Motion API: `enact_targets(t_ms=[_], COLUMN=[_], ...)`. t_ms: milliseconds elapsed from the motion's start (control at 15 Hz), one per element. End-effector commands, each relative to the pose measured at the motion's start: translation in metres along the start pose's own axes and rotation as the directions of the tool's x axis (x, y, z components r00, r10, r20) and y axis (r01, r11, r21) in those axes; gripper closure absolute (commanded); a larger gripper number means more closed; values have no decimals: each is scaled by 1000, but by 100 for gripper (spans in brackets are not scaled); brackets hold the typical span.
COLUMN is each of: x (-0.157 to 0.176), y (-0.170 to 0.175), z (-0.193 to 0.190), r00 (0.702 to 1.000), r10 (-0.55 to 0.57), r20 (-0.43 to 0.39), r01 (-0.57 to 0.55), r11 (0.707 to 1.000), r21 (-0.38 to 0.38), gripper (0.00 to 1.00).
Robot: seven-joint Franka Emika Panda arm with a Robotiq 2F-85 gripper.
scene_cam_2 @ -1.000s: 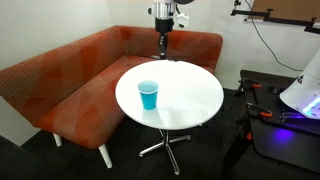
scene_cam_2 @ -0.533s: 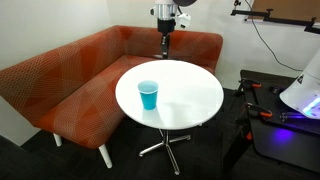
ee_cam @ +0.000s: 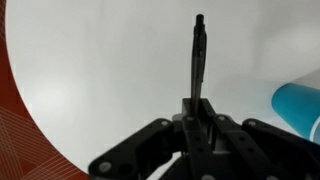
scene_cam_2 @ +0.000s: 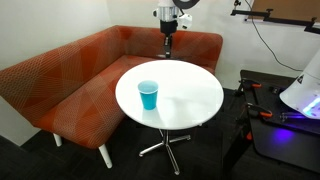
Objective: Put the pen in the cup
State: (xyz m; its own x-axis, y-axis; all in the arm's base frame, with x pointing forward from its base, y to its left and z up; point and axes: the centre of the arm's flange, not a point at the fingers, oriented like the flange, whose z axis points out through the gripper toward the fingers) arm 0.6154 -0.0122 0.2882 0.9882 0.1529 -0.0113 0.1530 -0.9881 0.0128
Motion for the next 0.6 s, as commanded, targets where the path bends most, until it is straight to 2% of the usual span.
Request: enact_targets(t_ms=[0, 333, 400, 467, 533], x=[3, 2, -1, -1, -1], y=[3, 1, -2, -2, -2], z=[16, 43, 39, 43, 45], r00=[1000, 1000, 999, 999, 999], r10=[-11, 1, 5, 5, 4], r20=[12, 20, 39, 45, 48], r01=[11, -2, -6, -5, -5], r11=[1000, 999, 1000, 1000, 1000], r21=[22, 33, 16, 16, 17], gripper=[97, 97, 97, 90, 90])
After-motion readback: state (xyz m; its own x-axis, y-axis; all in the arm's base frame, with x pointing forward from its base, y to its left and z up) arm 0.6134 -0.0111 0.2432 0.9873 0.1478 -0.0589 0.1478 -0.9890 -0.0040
